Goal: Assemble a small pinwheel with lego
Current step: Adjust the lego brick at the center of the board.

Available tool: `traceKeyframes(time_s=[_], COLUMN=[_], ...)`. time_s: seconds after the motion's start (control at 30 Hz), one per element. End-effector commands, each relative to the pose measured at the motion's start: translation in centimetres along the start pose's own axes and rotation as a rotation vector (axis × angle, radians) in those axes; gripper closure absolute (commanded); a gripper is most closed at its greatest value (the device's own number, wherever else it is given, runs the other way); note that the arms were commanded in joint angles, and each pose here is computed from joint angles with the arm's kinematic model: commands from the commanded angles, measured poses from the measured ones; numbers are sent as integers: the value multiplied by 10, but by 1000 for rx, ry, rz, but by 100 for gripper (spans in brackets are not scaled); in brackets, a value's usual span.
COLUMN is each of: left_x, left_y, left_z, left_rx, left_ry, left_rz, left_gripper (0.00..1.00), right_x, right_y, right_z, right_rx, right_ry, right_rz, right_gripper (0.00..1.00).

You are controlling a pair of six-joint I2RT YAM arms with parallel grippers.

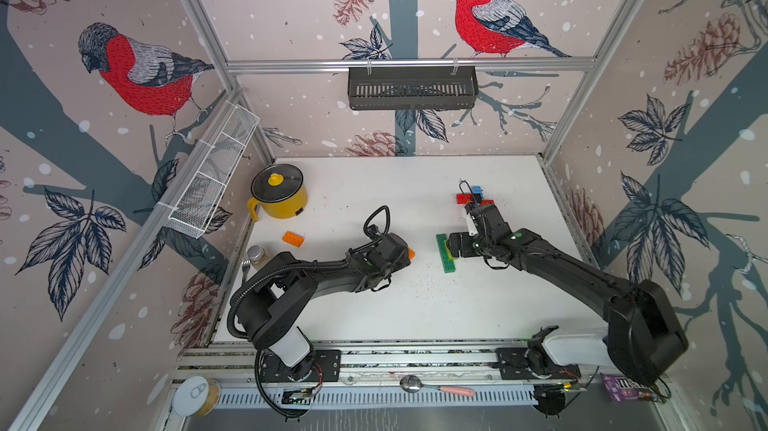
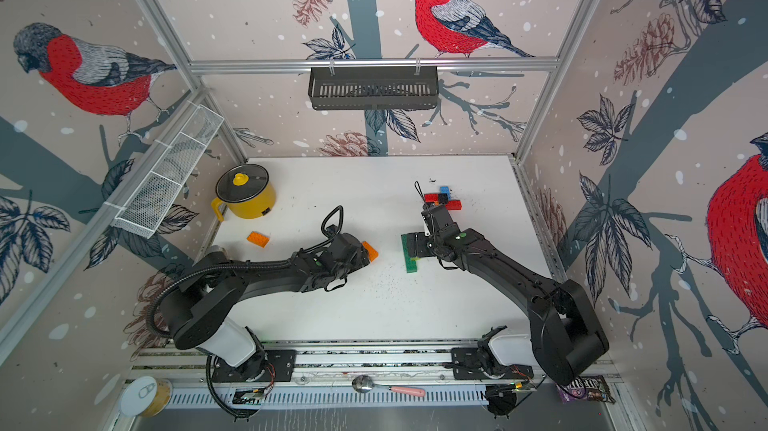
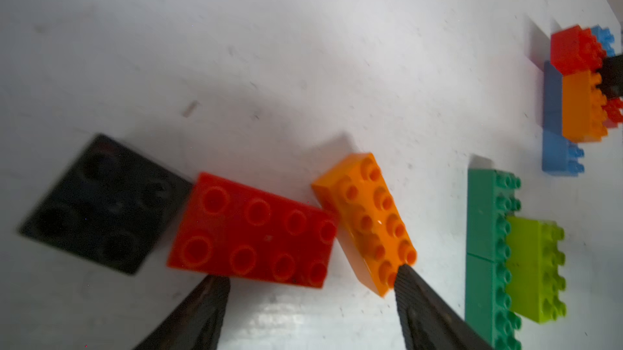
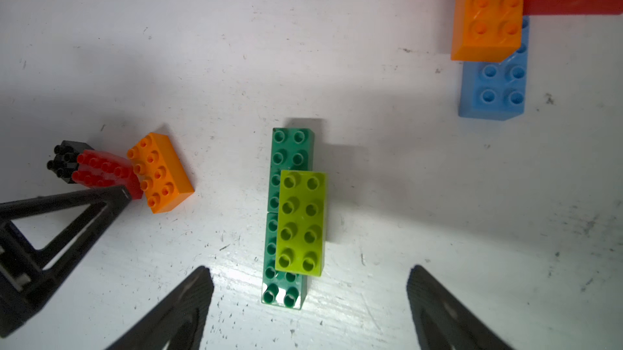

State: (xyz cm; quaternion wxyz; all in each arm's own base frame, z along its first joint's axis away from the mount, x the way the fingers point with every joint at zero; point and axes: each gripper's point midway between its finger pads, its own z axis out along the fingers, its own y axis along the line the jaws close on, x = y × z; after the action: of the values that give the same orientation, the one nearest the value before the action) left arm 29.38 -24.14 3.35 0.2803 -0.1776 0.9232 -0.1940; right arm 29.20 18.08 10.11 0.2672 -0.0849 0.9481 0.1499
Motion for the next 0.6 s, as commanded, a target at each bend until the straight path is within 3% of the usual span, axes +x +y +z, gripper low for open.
traceKeyframes(time_s=[0.0,0.37,0.57], left_x=[-2,-24,-33], left_y=[19,-21,-52], left_z=[6,33,23], left_rx=[-75,93,227], left_ry=[19,43,26], left_rz=[50,144,227], left_gripper=[21,18,18], right_x=[-2,1,0], right_y=[4,4,4], right_z=[2,6,7], right_rx=[-32,-47,-53], right_ry=[-14,-3,-6], right_rz=[-9,-2,5], right_gripper=[9,9,9])
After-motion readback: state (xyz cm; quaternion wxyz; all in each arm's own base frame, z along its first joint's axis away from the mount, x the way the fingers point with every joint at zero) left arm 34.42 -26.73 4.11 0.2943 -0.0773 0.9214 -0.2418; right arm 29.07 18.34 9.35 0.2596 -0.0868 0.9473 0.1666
